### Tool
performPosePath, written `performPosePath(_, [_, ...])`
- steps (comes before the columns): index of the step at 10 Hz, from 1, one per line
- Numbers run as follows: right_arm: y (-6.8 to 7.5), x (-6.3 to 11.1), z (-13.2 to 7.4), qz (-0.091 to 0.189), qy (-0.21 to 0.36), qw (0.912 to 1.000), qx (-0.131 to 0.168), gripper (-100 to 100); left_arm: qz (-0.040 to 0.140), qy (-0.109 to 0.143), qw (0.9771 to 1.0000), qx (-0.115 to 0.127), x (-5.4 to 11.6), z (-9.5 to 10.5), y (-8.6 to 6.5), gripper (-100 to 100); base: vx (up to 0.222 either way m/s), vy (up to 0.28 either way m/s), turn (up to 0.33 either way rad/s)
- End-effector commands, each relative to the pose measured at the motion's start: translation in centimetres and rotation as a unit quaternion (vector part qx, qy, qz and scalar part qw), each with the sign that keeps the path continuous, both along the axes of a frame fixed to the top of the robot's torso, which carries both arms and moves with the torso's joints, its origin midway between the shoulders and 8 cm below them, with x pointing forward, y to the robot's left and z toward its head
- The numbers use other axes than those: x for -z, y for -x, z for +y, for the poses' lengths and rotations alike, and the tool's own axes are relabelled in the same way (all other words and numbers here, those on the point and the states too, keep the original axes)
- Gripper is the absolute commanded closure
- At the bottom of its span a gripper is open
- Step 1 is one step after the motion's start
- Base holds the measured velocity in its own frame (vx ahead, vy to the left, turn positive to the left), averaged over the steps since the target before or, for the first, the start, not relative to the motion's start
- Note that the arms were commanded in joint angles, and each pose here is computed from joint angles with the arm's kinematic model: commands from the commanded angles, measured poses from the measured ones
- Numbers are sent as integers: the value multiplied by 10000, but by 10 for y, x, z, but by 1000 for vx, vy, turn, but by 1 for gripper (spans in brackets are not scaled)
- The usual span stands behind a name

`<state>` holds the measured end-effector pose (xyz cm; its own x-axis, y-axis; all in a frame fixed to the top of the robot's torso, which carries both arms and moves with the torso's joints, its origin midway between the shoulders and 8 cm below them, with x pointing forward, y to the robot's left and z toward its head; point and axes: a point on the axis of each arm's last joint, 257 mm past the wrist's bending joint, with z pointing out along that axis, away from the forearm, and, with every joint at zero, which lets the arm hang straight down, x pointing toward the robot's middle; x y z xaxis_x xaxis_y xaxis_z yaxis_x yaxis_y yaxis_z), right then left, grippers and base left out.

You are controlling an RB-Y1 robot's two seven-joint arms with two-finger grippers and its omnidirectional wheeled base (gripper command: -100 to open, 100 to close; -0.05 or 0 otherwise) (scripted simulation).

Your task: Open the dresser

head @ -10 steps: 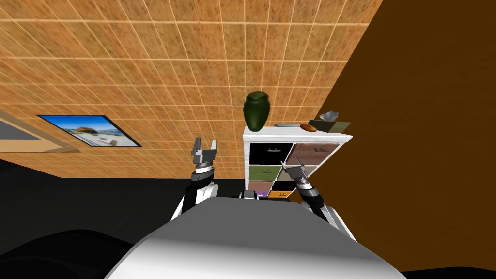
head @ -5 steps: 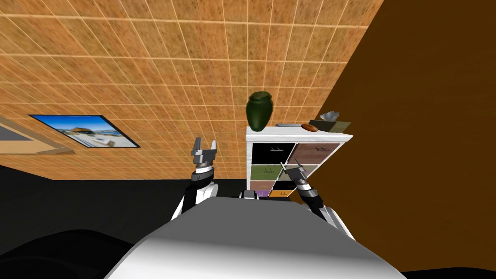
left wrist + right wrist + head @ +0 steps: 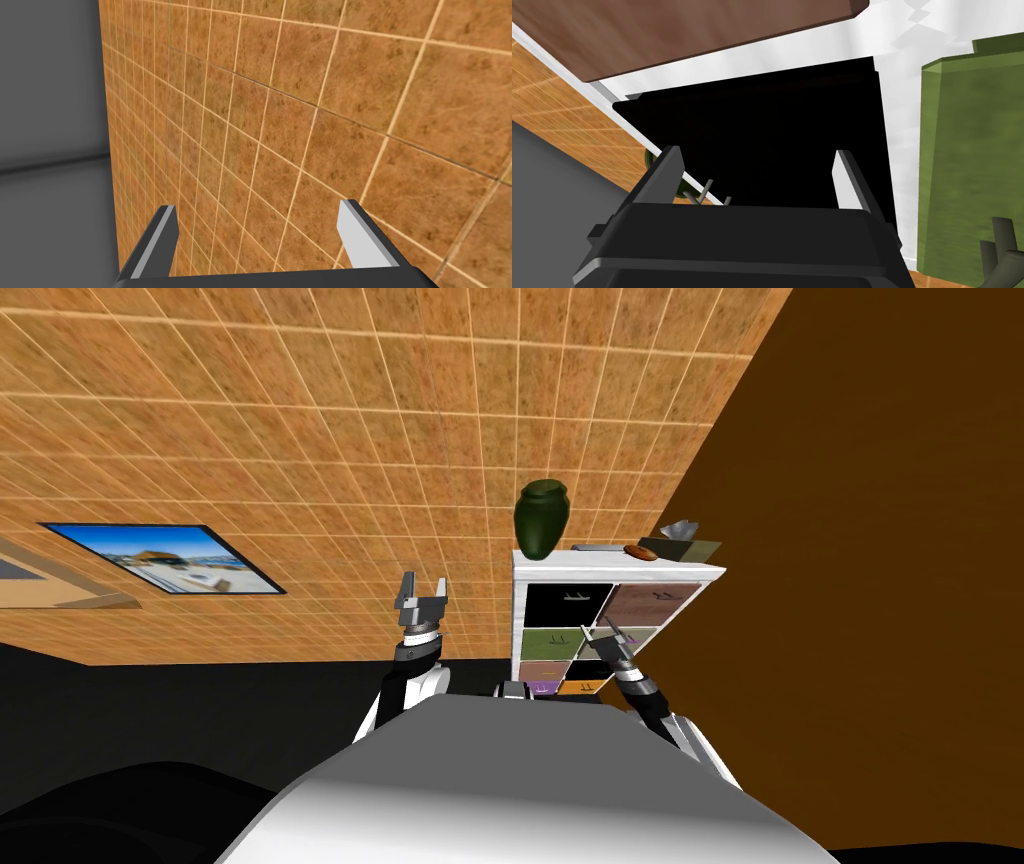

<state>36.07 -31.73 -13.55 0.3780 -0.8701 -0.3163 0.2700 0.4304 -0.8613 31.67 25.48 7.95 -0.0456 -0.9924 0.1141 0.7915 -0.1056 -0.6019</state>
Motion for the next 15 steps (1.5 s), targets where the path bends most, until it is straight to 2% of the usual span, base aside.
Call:
performPosePath(1, [0,18,-2,134,269,9995,92,-100,0,0,10000,0,0,0,0,0,-8,33,-16])
performPosePath(6, [-1,46,-12,252,1117,9928,364,-100,0,0,10000,0,0,0,0,0,-8,54,-23])
performPosePath(10, [-1,59,-16,288,1510,9868,506,-100,0,0,10000,0,0,0,0,0,-15,46,-19])
performPosePath(15, [0,87,-20,385,2102,9741,747,-100,0,0,10000,0,0,0,0,0,-8,48,-24])
